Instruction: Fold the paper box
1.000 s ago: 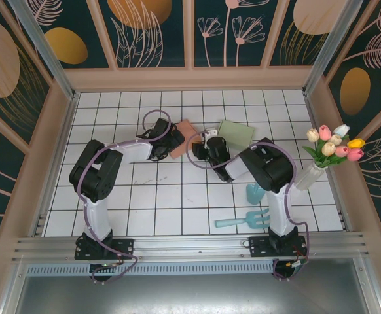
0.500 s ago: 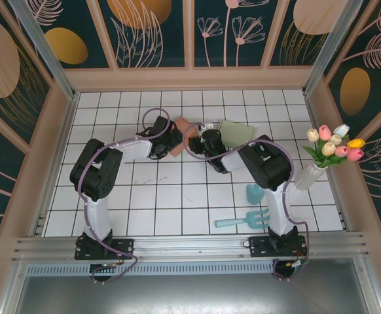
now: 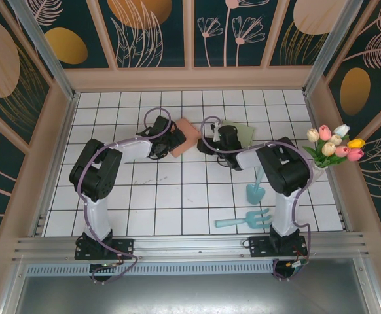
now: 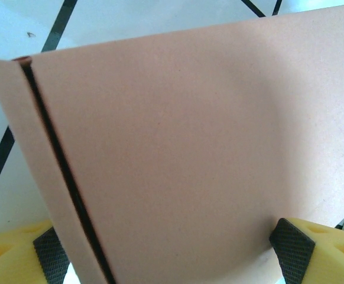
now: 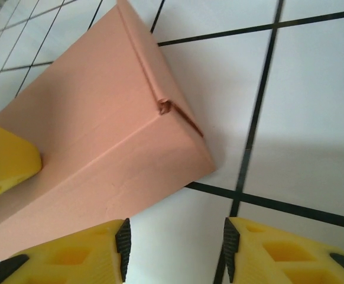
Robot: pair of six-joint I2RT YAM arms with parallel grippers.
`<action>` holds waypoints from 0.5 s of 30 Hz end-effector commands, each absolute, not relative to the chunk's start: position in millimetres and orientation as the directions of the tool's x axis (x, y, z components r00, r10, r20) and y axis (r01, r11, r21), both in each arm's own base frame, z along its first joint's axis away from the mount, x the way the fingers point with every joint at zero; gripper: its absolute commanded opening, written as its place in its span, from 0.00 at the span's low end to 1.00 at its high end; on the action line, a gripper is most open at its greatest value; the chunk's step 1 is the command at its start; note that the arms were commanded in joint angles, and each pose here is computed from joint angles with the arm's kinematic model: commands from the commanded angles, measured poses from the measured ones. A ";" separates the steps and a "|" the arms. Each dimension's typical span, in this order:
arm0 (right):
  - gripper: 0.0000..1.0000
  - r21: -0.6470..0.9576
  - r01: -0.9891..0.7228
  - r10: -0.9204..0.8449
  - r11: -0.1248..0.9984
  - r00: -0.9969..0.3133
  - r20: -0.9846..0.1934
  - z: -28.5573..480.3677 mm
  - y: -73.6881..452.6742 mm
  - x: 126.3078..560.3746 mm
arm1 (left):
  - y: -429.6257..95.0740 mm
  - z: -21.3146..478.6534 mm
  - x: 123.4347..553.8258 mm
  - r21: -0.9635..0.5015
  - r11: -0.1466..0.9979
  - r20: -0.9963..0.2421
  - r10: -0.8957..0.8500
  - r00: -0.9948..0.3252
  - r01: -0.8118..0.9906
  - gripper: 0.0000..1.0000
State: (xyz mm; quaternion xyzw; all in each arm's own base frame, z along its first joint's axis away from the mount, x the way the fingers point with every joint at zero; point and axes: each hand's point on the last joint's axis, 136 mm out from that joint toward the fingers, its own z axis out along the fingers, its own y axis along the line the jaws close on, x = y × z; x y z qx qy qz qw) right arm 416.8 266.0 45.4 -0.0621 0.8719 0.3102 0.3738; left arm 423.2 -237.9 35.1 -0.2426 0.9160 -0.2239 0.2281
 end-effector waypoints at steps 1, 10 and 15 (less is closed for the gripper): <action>0.37 0.538 -0.311 0.147 0.783 -0.748 -0.647 52.2 262.6 410.6 | -254.1 47.7 417.2 -0.557 0.786 -0.304 -0.493 -0.815 -0.267 0.89; 0.04 0.617 -0.255 0.196 0.744 -0.800 -0.567 39.7 254.5 431.0 | -249.9 122.8 439.6 -0.565 0.818 -0.493 -0.435 -0.753 -0.103 0.91; 0.03 0.616 -0.251 0.180 0.747 -0.815 -0.551 34.0 257.0 443.8 | -244.4 120.1 481.4 -0.536 0.844 -0.528 -0.366 -0.766 -0.033 0.91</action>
